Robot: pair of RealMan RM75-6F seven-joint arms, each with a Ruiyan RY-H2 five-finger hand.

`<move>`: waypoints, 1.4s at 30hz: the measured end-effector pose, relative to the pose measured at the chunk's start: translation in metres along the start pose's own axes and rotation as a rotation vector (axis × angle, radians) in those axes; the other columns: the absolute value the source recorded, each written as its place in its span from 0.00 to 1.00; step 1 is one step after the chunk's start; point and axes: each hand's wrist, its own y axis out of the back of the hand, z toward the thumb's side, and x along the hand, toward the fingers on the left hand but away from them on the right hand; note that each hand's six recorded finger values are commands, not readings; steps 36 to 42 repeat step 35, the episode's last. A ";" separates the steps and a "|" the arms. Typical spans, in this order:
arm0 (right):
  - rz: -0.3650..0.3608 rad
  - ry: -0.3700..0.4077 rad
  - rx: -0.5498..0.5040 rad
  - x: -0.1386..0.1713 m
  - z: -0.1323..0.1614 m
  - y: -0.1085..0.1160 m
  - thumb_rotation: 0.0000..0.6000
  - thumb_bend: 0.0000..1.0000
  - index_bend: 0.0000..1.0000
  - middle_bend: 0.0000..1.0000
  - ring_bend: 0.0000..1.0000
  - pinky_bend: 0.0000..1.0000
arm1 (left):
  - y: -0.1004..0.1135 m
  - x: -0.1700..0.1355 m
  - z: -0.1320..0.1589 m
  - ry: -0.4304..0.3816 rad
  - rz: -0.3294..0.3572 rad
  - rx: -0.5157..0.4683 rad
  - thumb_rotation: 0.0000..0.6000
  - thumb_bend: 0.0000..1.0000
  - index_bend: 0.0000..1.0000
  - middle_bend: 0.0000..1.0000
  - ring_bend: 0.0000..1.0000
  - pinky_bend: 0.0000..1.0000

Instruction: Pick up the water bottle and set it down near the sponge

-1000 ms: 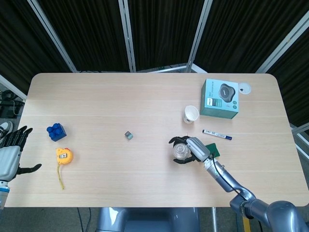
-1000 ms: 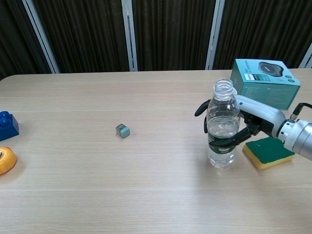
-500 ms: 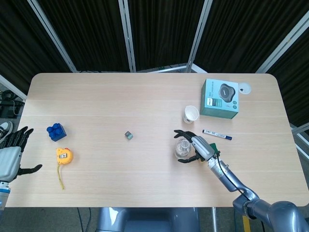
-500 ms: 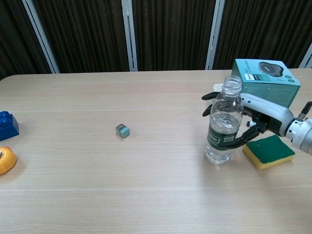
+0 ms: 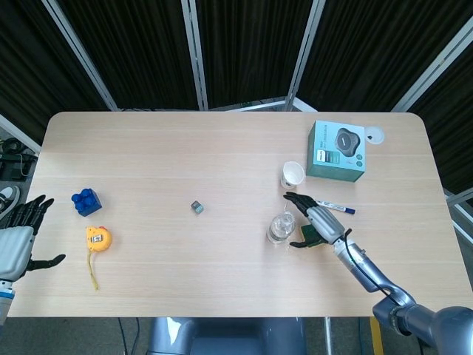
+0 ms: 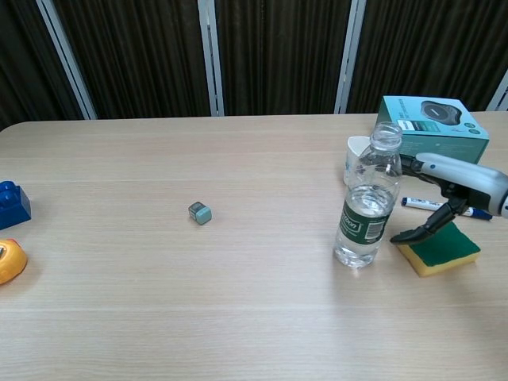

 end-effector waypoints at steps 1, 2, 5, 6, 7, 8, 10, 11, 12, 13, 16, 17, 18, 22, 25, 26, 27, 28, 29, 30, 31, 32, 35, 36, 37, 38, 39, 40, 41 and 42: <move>0.001 -0.010 0.014 0.002 -0.002 0.002 1.00 0.00 0.00 0.00 0.00 0.00 | 0.001 -0.001 0.001 -0.004 0.001 -0.001 1.00 0.00 0.00 0.00 0.00 0.00; 0.002 -0.025 0.037 0.006 -0.004 0.005 1.00 0.00 0.00 0.00 0.00 0.00 | 0.001 -0.001 0.001 -0.009 0.002 -0.003 1.00 0.00 0.00 0.00 0.00 0.00; -0.001 -0.064 0.116 0.016 -0.013 0.015 1.00 0.00 0.00 0.00 0.00 0.00 | 0.004 -0.004 0.003 -0.025 0.004 -0.011 1.00 0.00 0.00 0.00 0.00 0.00; -0.004 -0.081 0.149 0.021 -0.017 0.019 1.00 0.00 0.00 0.00 0.00 0.00 | 0.006 -0.006 0.003 -0.031 0.005 -0.014 1.00 0.00 0.00 0.00 0.00 0.00; -0.006 -0.090 0.166 0.024 -0.018 0.021 1.00 0.00 0.00 0.00 0.00 0.00 | 0.007 -0.007 0.003 -0.036 0.006 -0.015 1.00 0.00 0.00 0.00 0.00 0.00; -0.011 -0.111 0.203 0.030 -0.022 0.026 1.00 0.00 0.00 0.00 0.00 0.00 | 0.008 -0.008 0.003 -0.039 0.010 -0.017 1.00 0.00 0.00 0.00 0.00 0.00; -0.023 -0.143 0.256 0.041 -0.028 0.033 1.00 0.00 0.00 0.00 0.00 0.00 | 0.011 -0.010 0.004 -0.046 0.018 -0.023 1.00 0.00 0.00 0.00 0.00 0.00; -0.033 -0.167 0.287 0.049 -0.032 0.038 1.00 0.00 0.00 0.00 0.00 0.00 | 0.012 -0.011 0.004 -0.049 0.021 -0.026 1.00 0.00 0.00 0.00 0.00 0.00; -0.044 -0.188 0.307 0.056 -0.035 0.042 1.00 0.00 0.00 0.00 0.00 0.00 | 0.013 -0.012 0.005 -0.054 0.027 -0.029 1.00 0.00 0.00 0.00 0.00 0.00; -0.056 -0.209 0.323 0.064 -0.038 0.046 1.00 0.00 0.00 0.00 0.00 0.00 | 0.014 -0.013 0.005 -0.057 0.031 -0.031 1.00 0.00 0.00 0.00 0.00 0.00; -0.117 -0.280 0.351 0.092 -0.043 0.060 1.00 0.00 0.00 0.00 0.00 0.00 | 0.017 -0.015 0.006 -0.066 0.044 -0.037 1.00 0.00 0.00 0.00 0.00 0.00; -0.149 -0.303 0.356 0.103 -0.043 0.066 1.00 0.00 0.00 0.00 0.00 0.00 | 0.018 -0.016 0.006 -0.069 0.049 -0.037 1.00 0.00 0.00 0.00 0.00 0.00; -0.175 -0.319 0.358 0.110 -0.043 0.071 1.00 0.00 0.00 0.00 0.00 0.00 | 0.020 -0.017 0.006 -0.073 0.058 -0.037 1.00 0.00 0.00 0.00 0.00 0.00; -0.290 -0.365 0.354 0.141 -0.035 0.091 1.00 0.00 0.00 0.00 0.00 0.00 | 0.023 -0.020 0.006 -0.084 0.085 -0.033 1.00 0.00 0.00 0.00 0.00 0.00; -0.370 -0.382 0.347 0.161 -0.025 0.105 1.00 0.00 0.00 0.00 0.00 0.00 | 0.023 -0.021 0.006 -0.091 0.090 -0.035 1.00 0.00 0.00 0.00 0.00 0.00; -0.398 -0.385 0.346 0.169 -0.021 0.110 1.00 0.00 0.00 0.00 0.00 0.00 | 0.024 -0.022 0.006 -0.095 0.092 -0.033 1.00 0.00 0.00 0.00 0.00 0.00; -0.418 -0.389 0.346 0.175 -0.017 0.112 1.00 0.00 0.00 0.00 0.00 0.00 | 0.024 -0.022 0.007 -0.100 0.098 -0.030 1.00 0.00 0.00 0.00 0.00 0.00; -0.434 -0.393 0.346 0.180 -0.013 0.114 1.00 0.00 0.00 0.00 0.00 0.00 | 0.024 -0.023 0.007 -0.103 0.103 -0.028 1.00 0.00 0.00 0.00 0.00 0.00; -0.449 -0.402 0.352 0.185 -0.009 0.116 1.00 0.00 0.00 0.00 0.00 0.00 | 0.025 -0.023 0.007 -0.106 0.108 -0.026 1.00 0.00 0.00 0.00 0.00 0.00; -0.456 -0.409 0.359 0.189 -0.007 0.117 1.00 0.00 0.00 0.00 0.00 0.00 | 0.025 -0.024 0.008 -0.110 0.114 -0.024 1.00 0.00 0.00 0.00 0.00 0.00; -0.462 -0.416 0.366 0.192 -0.004 0.117 1.00 0.00 0.00 0.00 0.00 0.00 | 0.025 -0.025 0.008 -0.112 0.118 -0.025 1.00 0.00 0.00 0.00 0.00 0.00; -0.472 -0.422 0.373 0.196 -0.001 0.118 1.00 0.00 0.00 0.00 0.00 0.00 | 0.026 -0.025 0.008 -0.114 0.122 -0.026 1.00 0.00 0.00 0.00 0.00 0.00; -0.500 -0.434 0.385 0.205 0.008 0.119 1.00 0.00 0.00 0.00 0.00 0.00 | 0.028 -0.026 0.007 -0.115 0.136 -0.029 1.00 0.00 0.00 0.00 0.00 0.00; -0.500 -0.434 0.385 0.205 0.008 0.119 1.00 0.00 0.00 0.00 0.00 0.00 | 0.028 -0.026 0.007 -0.115 0.136 -0.029 1.00 0.00 0.00 0.00 0.00 0.00; -0.500 -0.434 0.385 0.205 0.008 0.119 1.00 0.00 0.00 0.00 0.00 0.00 | 0.028 -0.026 0.007 -0.115 0.136 -0.029 1.00 0.00 0.00 0.00 0.00 0.00; -0.500 -0.434 0.385 0.205 0.008 0.119 1.00 0.00 0.00 0.00 0.00 0.00 | 0.028 -0.026 0.007 -0.115 0.136 -0.029 1.00 0.00 0.00 0.00 0.00 0.00; -0.500 -0.434 0.385 0.205 0.008 0.119 1.00 0.00 0.00 0.00 0.00 0.00 | 0.028 -0.026 0.007 -0.115 0.136 -0.029 1.00 0.00 0.00 0.00 0.00 0.00; -0.500 -0.434 0.385 0.205 0.008 0.119 1.00 0.00 0.00 0.00 0.00 0.00 | 0.028 -0.026 0.007 -0.115 0.136 -0.029 1.00 0.00 0.00 0.00 0.00 0.00; -0.500 -0.434 0.385 0.205 0.008 0.119 1.00 0.00 0.00 0.00 0.00 0.00 | 0.028 -0.026 0.007 -0.115 0.136 -0.029 1.00 0.00 0.00 0.00 0.00 0.00; -0.500 -0.434 0.385 0.205 0.008 0.119 1.00 0.00 0.00 0.00 0.00 0.00 | 0.028 -0.026 0.007 -0.115 0.136 -0.029 1.00 0.00 0.00 0.00 0.00 0.00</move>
